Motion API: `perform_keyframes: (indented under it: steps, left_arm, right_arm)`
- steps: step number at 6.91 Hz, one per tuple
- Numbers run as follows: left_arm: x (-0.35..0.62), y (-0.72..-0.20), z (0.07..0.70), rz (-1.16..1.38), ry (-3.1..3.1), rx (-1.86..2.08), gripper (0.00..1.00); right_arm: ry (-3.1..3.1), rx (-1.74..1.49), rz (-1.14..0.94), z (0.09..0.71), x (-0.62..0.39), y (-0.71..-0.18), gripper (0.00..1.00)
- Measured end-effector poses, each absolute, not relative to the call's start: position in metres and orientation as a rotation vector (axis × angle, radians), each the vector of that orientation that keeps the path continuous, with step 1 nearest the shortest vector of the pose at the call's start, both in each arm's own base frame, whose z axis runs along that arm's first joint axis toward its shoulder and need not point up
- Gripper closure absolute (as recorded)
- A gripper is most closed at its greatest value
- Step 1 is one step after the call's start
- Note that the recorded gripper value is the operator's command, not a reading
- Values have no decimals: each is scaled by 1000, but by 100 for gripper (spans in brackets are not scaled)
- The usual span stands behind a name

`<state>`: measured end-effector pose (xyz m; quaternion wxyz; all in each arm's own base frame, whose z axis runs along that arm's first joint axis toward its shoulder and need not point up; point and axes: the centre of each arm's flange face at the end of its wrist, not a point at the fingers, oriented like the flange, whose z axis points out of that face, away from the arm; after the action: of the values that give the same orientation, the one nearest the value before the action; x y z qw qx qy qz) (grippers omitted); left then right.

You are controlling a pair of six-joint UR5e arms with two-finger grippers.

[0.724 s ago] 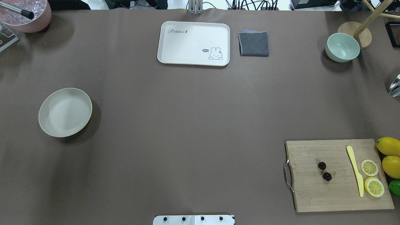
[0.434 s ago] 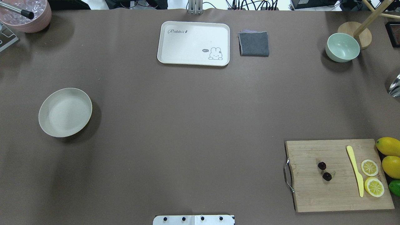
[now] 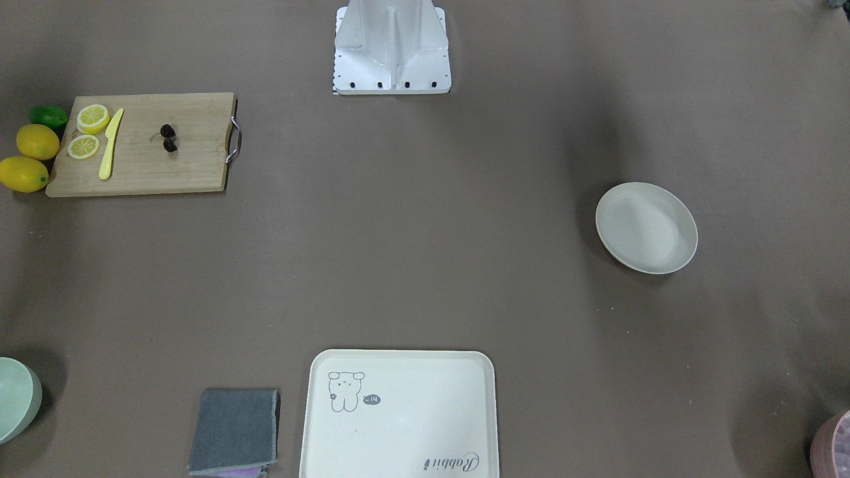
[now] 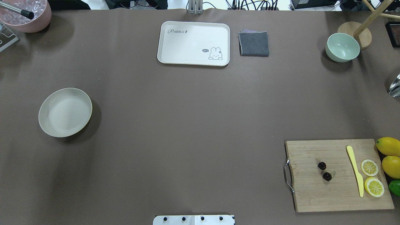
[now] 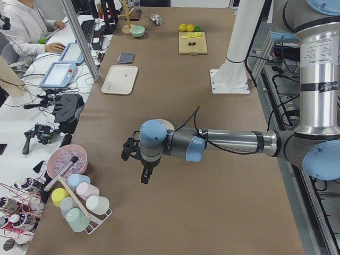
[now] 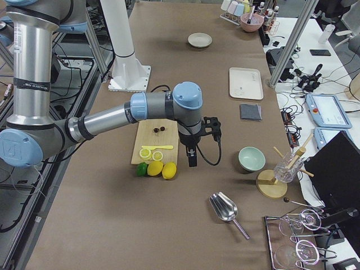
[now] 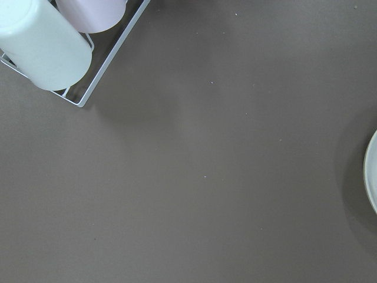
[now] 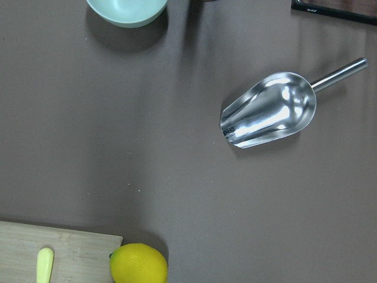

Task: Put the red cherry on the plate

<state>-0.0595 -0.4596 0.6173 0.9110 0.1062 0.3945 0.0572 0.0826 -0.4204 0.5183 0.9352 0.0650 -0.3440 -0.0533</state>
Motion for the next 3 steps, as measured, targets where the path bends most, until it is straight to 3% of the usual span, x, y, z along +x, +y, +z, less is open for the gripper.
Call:
perform_keyframes:
  steps: [3]
  left_arm:
    - [-59, -448, 621, 120, 817, 219, 1]
  right_arm:
    - [-706, 130, -113, 520, 82, -418, 0]
